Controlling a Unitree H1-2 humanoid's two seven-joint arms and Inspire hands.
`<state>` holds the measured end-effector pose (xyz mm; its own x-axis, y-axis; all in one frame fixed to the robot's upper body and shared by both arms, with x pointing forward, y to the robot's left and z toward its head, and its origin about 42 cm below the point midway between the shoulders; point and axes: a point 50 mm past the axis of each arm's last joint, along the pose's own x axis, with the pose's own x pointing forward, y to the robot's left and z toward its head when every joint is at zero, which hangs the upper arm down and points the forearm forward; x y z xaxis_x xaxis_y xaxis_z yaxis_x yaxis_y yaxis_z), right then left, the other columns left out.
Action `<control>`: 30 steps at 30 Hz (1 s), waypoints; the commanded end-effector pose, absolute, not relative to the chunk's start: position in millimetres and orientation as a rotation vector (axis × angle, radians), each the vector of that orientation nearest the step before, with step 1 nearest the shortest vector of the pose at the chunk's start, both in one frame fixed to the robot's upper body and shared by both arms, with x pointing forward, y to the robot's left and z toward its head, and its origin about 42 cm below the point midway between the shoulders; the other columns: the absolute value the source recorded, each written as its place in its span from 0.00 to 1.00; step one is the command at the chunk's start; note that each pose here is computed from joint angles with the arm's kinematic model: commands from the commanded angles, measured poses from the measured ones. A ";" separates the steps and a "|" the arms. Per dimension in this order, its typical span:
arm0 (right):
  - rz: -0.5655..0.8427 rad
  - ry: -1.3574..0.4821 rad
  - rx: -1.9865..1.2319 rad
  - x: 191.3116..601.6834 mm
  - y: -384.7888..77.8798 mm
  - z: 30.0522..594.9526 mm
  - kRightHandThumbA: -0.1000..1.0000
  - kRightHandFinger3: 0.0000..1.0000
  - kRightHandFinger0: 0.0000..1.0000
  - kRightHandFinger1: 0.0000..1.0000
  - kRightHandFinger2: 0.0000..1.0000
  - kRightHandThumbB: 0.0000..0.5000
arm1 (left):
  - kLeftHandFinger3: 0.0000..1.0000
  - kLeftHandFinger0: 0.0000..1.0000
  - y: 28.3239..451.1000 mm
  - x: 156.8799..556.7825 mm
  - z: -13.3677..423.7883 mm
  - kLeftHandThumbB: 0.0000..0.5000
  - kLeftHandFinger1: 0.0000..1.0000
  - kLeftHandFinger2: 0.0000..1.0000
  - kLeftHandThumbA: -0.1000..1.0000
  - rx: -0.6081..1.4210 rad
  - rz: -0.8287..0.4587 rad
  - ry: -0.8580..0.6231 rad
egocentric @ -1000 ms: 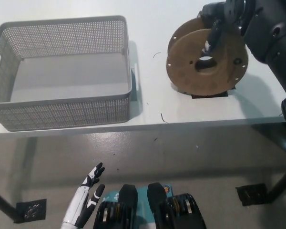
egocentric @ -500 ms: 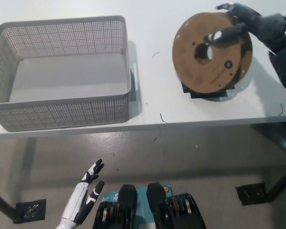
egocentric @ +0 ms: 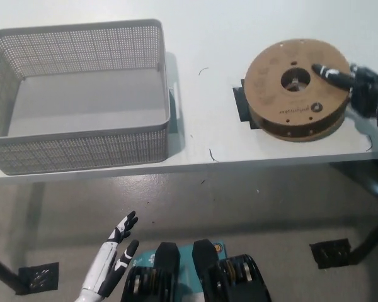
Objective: Use the right hand to pick up a 3d printing filament and place it into a container on the left side
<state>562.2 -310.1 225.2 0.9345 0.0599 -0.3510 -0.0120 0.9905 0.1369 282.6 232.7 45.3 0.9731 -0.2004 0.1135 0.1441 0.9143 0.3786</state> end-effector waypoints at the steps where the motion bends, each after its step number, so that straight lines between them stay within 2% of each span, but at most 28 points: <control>1: 0.076 0.231 0.780 574.5 -284.8 252.6 0.00 1.00 0.00 0.08 0.61 0.21 | 1.00 1.00 232.1 284.9 53.8 0.73 1.00 1.00 1.00 0.391 -0.176 -0.223; 2: 0.072 0.235 0.805 573.9 -283.6 250.1 0.00 0.90 0.00 0.07 0.60 0.21 | 1.00 1.00 232.3 284.6 53.5 0.73 1.00 1.00 1.00 0.390 -0.177 -0.221; 3: 0.079 0.218 0.891 573.7 -279.8 248.6 0.00 0.78 0.00 0.05 0.59 0.15 | 1.00 1.00 232.4 284.1 53.1 0.74 1.00 1.00 1.00 0.396 -0.178 -0.221; 4: 0.083 0.205 0.905 573.6 -278.5 248.2 0.00 0.82 0.00 0.06 0.57 0.12 | 1.00 1.00 232.0 283.6 52.8 0.73 1.00 1.00 1.00 0.395 -0.178 -0.220; 5: 0.086 0.196 0.952 574.2 -275.3 249.1 0.00 0.80 0.00 0.09 0.59 0.13 | 1.00 1.00 231.6 283.3 52.7 0.72 1.00 1.00 1.00 0.392 -0.180 -0.219; 7: 0.101 0.185 1.011 575.9 -270.9 253.4 0.00 0.85 0.00 0.12 0.64 0.13 | 1.00 1.00 231.4 283.4 53.1 0.72 1.00 1.00 1.00 0.392 -0.181 -0.221; 8: 0.099 0.177 1.063 579.0 -265.8 261.1 0.00 0.89 0.00 0.16 0.67 0.19 | 1.00 1.00 231.5 284.0 53.6 0.69 1.00 1.00 1.00 0.393 -0.181 -0.222; 9: 0.104 0.183 1.095 582.0 -261.7 269.4 0.00 0.90 0.00 0.16 0.68 0.18 | 1.00 1.00 231.6 284.2 53.7 0.69 1.00 1.00 1.00 0.395 -0.184 -0.223; 10: 0.125 0.176 1.124 583.6 -258.9 275.1 0.00 0.87 0.00 0.15 0.67 0.16 | 1.00 1.00 231.7 283.7 53.4 0.67 1.00 1.00 1.00 0.398 -0.185 -0.222; 11: 0.125 0.155 1.148 586.2 -255.2 282.7 0.00 0.77 0.00 0.15 0.66 0.22 | 1.00 1.00 231.6 283.3 53.0 0.65 1.00 1.00 1.00 0.401 -0.186 -0.222; 12: 0.127 0.145 1.173 588.0 -252.8 288.6 0.00 0.67 0.00 0.15 0.67 0.24 | 1.00 1.00 231.8 283.1 53.4 0.63 1.00 1.00 1.00 0.404 -0.188 -0.223; 14: 0.152 0.128 1.260 591.5 -248.2 302.4 0.00 0.73 0.00 0.16 0.70 0.26 | 1.00 1.00 231.9 283.5 54.0 0.63 1.00 1.00 1.00 0.399 -0.191 -0.224; 15: 0.173 0.101 1.275 593.7 -246.0 312.4 0.00 0.66 0.00 0.17 0.69 0.27 | 1.00 1.00 231.8 284.5 54.5 0.63 1.00 1.00 1.00 0.400 -0.193 -0.226; 16: 0.184 0.087 1.277 595.1 -244.1 318.9 0.00 0.86 0.00 0.18 0.69 0.27 | 1.00 1.00 231.7 284.6 54.6 0.63 1.00 1.00 1.00 0.403 -0.194 -0.227; 17: 0.189 0.077 1.276 596.3 -242.4 324.3 0.00 0.95 0.00 0.19 0.70 0.27 | 1.00 1.00 231.7 285.0 54.8 0.62 1.00 1.00 1.00 0.407 -0.194 -0.228; 18: 0.216 0.061 1.254 597.0 -241.5 329.9 0.00 0.78 0.00 0.19 0.69 0.23 | 1.00 1.00 231.4 284.9 54.5 0.63 1.00 1.00 1.00 0.406 -0.196 -0.226; 19: 0.252 0.048 1.226 597.9 -240.5 337.7 0.00 0.55 0.00 0.19 0.66 0.17 | 1.00 1.00 231.3 284.7 54.1 0.63 1.00 1.00 1.00 0.402 -0.199 -0.224; 20: 0.257 0.040 1.218 598.4 -239.9 340.6 0.00 0.53 0.00 0.18 0.65 0.18 | 1.00 1.00 231.3 284.7 54.0 0.62 1.00 1.00 1.00 0.403 -0.199 -0.223; 21: 0.264 0.030 1.221 599.5 -237.8 346.7 0.00 0.66 0.00 0.19 0.67 0.21 | 1.00 1.00 232.1 284.3 53.9 0.60 1.00 1.00 1.00 0.405 -0.201 -0.223; 22: 0.278 0.024 1.238 600.9 -234.9 355.3 0.00 0.98 0.00 0.19 0.67 0.21 | 1.00 1.00 232.7 284.2 53.8 0.60 1.00 1.00 1.00 0.405 -0.203 -0.222; 24: 0.298 0.011 1.240 603.3 -230.4 372.6 0.00 1.00 0.00 0.19 0.69 0.18 | 1.00 1.00 232.7 283.6 54.0 0.60 1.00 1.00 1.00 0.401 -0.207 -0.221; 28: 0.367 -0.003 1.189 605.1 -222.3 398.9 0.00 1.00 0.00 0.12 0.66 0.22 | 1.00 1.00 232.2 280.7 53.6 0.58 1.00 1.00 1.00 0.398 -0.212 -0.219; 30: 0.370 0.005 1.159 606.5 -216.1 416.4 0.00 1.00 0.00 0.08 0.64 0.14 | 1.00 1.00 232.5 280.7 52.8 0.59 1.00 1.00 1.00 0.395 -0.211 -0.215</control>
<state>585.1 -229.9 272.4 0.9618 0.2384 -0.1345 0.0142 0.4473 0.8943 281.1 228.4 44.0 0.9698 -0.2183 0.1087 0.1618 0.9095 0.3830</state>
